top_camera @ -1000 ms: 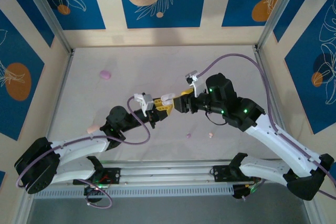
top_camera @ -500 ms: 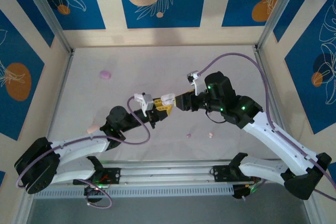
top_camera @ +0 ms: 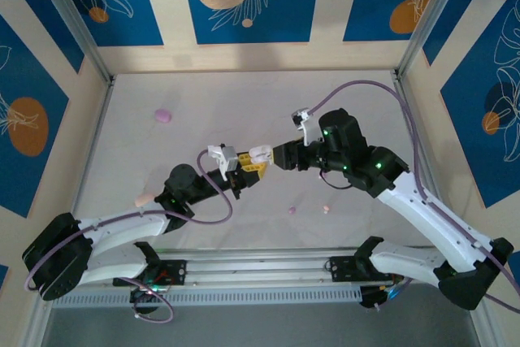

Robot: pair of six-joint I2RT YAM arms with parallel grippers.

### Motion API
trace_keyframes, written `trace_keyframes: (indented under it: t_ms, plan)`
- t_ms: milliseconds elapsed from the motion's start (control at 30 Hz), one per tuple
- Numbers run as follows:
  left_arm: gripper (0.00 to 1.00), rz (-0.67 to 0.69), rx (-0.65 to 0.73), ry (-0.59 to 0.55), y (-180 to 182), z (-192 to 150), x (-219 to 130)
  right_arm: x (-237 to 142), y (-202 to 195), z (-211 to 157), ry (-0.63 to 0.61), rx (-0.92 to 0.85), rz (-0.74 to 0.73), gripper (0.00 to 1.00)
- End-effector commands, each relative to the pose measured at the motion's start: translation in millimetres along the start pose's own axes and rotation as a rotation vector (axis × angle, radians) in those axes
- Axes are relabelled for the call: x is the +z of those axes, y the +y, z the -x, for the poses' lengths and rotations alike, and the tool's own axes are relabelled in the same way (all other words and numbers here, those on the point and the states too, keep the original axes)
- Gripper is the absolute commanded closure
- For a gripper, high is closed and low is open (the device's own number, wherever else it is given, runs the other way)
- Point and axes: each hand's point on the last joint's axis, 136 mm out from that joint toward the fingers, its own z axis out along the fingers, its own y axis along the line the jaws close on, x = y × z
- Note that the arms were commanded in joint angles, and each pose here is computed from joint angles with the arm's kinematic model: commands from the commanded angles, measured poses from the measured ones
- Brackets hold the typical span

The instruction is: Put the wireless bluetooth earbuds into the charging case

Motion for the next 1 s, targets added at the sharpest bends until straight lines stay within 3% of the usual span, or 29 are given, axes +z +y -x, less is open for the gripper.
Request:
trace_keyframes:
  t_ms: [0,100,267,467,600,967]
  plan:
    - [0.82,-0.017,0.057,-0.067,-8.9,24.3,-1.0,-17.3,-17.0,19.5,-0.094,0.089,-0.058,0.49]
    - [0.82,-0.002,0.070,-0.067,-8.0,24.8,-5.1,-13.2,-60.2,11.0,-0.074,0.229,-0.159,0.49]
    - [0.82,0.014,0.094,-0.065,-7.8,26.9,-11.4,7.8,-118.8,-15.0,0.040,0.426,-0.201,0.49]
    - [0.82,0.026,0.109,-0.074,-9.2,32.9,-18.7,60.1,-165.5,-54.4,0.357,0.476,-0.250,0.50]
    - [0.82,0.039,0.113,-0.079,-9.2,35.8,-24.1,95.8,-188.0,-71.3,0.488,0.462,-0.285,0.49]
    - [0.82,0.054,0.114,-0.074,-9.8,37.4,-32.1,155.1,-212.2,-87.6,0.602,0.492,-0.261,0.49]
